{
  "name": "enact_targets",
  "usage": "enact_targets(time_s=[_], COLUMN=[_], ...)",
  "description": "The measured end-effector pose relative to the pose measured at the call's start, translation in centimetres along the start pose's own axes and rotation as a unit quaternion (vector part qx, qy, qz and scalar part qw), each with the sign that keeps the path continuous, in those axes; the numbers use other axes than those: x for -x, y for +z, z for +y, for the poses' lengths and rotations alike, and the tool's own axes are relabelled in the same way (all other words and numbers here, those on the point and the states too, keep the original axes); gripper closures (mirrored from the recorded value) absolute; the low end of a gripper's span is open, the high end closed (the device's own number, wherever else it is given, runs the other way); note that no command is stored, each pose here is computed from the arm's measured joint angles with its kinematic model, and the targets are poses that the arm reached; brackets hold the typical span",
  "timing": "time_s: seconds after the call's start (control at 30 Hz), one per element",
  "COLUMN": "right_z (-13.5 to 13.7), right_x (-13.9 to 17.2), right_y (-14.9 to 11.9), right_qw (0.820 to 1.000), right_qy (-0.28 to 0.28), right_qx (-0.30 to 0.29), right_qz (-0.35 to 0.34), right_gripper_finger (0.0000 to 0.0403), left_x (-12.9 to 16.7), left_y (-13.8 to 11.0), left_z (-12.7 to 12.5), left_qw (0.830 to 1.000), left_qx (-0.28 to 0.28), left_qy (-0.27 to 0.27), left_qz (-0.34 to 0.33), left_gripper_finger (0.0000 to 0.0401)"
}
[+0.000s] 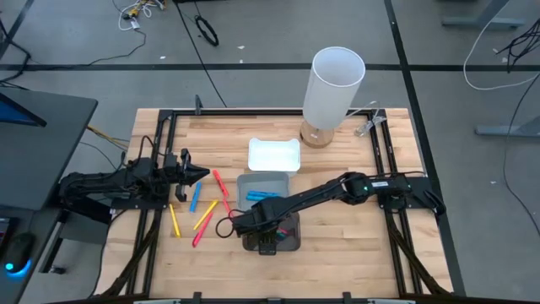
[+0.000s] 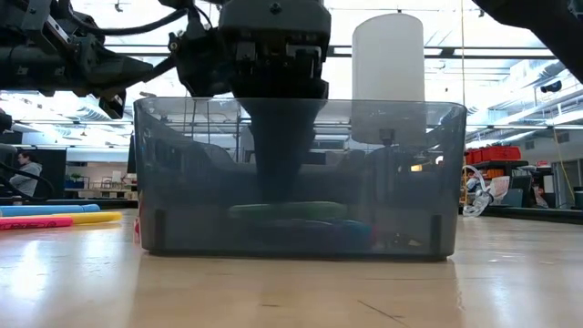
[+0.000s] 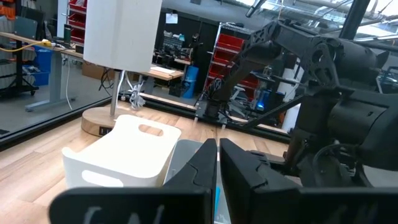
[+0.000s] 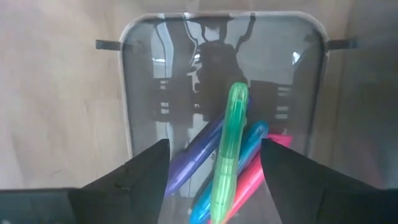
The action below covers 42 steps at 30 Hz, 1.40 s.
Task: Pick & Place Markers
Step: Put the blue highlighter pen into the gray bin
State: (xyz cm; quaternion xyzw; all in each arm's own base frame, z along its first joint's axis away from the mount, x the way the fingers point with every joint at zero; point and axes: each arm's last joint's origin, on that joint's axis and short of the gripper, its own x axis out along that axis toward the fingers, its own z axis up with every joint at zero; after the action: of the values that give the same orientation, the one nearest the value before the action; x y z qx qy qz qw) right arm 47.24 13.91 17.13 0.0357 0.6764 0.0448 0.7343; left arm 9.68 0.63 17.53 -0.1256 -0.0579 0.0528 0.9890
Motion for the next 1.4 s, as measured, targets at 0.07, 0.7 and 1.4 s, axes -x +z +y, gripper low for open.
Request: enact_targets(time_s=[0.07,0.7,1.4], right_z=[0.0,0.3,-1.4], right_x=[0.4,7.5,13.1], right_y=[-0.1,-1.5,-4.5], right_qw=[1.0,0.999,0.995], right_qy=[0.0,0.015,0.028], right_qx=[-0.001,0.002,-0.009], right_qz=[-0.002,-0.052,-0.093], right_gripper_finger=[0.0152,0.0152,0.0152], left_x=[0.0,0.0,0.0], left_y=[0.0,0.0,0.0], left_z=[0.0,0.0,0.0], left_qw=[1.0,1.0,1.0], left_qx=[0.0,0.0,0.0], left_qy=[0.0,0.0,0.0], left_qz=[0.0,0.0,0.0], left_gripper_finger=[0.0378,0.0378,0.0378])
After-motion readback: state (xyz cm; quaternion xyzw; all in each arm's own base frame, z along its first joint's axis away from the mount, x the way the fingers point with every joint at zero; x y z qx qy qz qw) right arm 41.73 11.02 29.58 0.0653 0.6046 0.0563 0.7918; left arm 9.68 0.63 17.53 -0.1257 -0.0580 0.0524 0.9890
